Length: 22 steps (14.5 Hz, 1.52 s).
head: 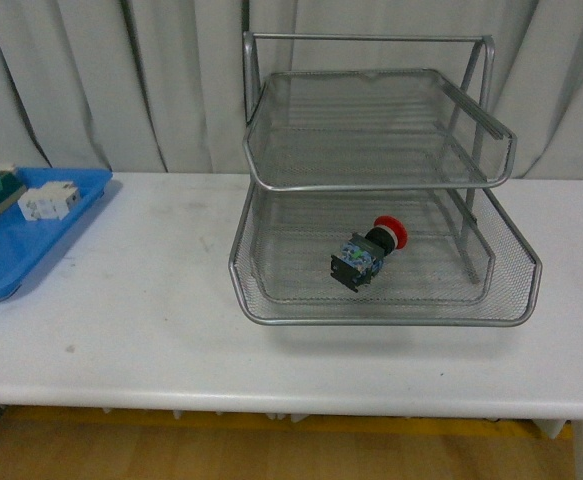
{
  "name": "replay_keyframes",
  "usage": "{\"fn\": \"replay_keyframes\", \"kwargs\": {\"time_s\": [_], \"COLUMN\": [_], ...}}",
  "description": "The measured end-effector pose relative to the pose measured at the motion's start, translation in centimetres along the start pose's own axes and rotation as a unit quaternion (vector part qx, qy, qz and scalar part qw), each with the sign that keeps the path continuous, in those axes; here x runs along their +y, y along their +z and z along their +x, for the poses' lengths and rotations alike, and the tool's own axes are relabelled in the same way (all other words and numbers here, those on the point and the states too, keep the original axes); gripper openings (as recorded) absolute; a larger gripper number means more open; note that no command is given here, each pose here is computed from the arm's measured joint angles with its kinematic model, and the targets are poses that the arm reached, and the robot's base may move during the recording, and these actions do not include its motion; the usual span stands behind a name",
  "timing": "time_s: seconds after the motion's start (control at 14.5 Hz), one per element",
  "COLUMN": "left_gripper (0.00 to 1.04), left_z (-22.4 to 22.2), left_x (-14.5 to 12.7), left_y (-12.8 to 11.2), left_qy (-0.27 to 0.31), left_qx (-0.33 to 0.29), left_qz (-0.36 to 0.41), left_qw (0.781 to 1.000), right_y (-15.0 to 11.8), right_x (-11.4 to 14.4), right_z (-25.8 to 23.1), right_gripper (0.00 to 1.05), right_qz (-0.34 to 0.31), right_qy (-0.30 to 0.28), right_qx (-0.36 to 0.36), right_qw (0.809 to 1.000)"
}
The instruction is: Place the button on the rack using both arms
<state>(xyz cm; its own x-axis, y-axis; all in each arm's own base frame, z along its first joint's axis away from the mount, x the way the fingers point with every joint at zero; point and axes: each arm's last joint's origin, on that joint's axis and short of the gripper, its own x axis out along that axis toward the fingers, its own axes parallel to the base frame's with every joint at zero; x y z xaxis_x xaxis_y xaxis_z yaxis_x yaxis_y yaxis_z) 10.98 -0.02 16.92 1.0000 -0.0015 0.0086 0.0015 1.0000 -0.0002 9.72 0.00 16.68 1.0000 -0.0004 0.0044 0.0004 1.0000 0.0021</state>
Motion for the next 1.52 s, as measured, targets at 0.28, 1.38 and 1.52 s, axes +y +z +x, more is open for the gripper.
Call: {"fn": "replay_keyframes", "kwargs": {"time_s": [0.28, 1.38, 1.52], "left_gripper": [0.02, 0.98, 0.98], "left_z": [-1.2, -1.2, -1.2], "left_x": [0.0, 0.0, 0.0], "left_y": [-0.2, -0.3, -0.3], "left_qy": [-0.001, 0.000, 0.000], "left_qx": [-0.003, 0.006, 0.006], "left_qz": [0.000, 0.000, 0.000], "left_qw": [1.000, 1.000, 1.000], "right_y": [0.0, 3.2, 3.1], "right_x": [0.0, 9.6, 11.0], "right_z": [0.0, 20.9, 20.5], "right_gripper": [0.98, 0.74, 0.50], "right_qz": [0.000, 0.045, 0.028], "right_qy": [0.000, 0.104, 0.122], "right_qx": [0.000, 0.250, 0.276], "right_qw": [1.000, 0.962, 0.953]}}
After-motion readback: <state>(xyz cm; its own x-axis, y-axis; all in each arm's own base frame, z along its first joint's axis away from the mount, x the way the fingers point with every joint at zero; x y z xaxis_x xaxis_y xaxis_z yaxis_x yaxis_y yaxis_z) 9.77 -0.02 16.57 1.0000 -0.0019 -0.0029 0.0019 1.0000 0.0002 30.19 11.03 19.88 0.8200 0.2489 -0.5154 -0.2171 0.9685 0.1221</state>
